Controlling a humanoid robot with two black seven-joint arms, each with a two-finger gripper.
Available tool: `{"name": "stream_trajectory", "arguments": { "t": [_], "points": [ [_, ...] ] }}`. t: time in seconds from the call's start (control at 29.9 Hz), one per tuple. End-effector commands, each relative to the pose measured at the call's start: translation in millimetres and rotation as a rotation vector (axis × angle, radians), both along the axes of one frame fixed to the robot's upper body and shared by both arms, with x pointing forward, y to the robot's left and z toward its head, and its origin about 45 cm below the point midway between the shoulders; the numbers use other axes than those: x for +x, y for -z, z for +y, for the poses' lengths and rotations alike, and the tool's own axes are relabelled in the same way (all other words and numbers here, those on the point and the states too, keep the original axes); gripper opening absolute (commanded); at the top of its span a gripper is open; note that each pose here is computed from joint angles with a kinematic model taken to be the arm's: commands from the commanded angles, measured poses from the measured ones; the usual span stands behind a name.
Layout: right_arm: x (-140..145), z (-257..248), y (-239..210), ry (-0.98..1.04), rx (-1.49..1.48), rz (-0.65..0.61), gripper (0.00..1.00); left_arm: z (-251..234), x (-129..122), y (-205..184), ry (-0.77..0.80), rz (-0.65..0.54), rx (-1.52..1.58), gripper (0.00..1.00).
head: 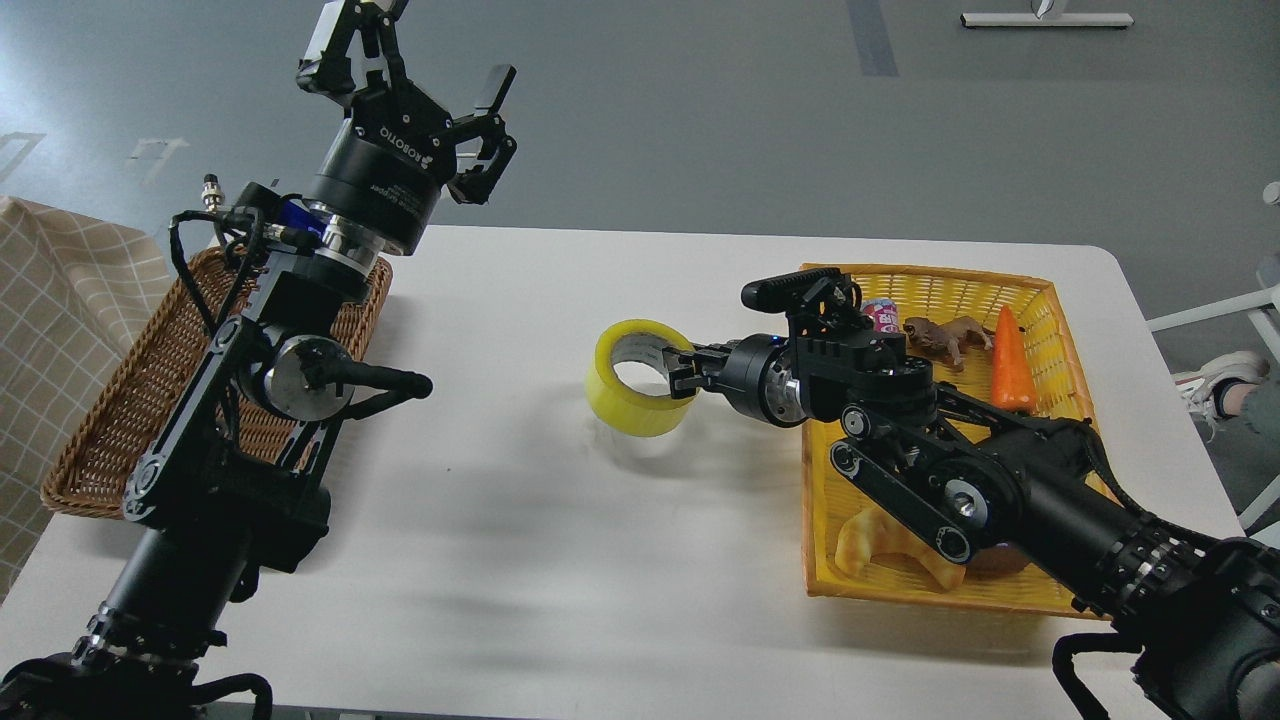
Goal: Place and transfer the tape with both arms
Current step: 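Release the tape and raise the right gripper away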
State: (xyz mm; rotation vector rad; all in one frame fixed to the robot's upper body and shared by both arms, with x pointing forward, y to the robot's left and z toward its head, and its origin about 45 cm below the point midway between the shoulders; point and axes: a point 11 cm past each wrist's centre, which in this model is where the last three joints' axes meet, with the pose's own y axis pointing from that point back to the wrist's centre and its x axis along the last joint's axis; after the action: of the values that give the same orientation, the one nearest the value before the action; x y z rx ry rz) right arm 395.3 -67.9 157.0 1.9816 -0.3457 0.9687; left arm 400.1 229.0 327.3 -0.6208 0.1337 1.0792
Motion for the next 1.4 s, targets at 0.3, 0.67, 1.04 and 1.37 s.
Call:
{"name": "stream_trajectory", "arguments": {
  "t": [0.3,0.67,1.04,1.37],
  "points": [
    [-9,10,-5,-0.024,0.032,-0.003,0.4,3,0,-1,-0.007,-0.001,0.002,0.98],
    [16,21,-86,0.101,0.28,-0.268,1.0,7,1,-2,-0.009,-0.004,0.017,0.98],
    [25,-6,-191,0.237,0.73,-0.321,1.0,21,2,-6,-0.032,-0.013,0.066,0.98],
    [5,-50,-236,0.236,1.176,-0.14,1.0,20,-3,-21,-0.06,-0.116,0.002,0.98]
  ]
}}
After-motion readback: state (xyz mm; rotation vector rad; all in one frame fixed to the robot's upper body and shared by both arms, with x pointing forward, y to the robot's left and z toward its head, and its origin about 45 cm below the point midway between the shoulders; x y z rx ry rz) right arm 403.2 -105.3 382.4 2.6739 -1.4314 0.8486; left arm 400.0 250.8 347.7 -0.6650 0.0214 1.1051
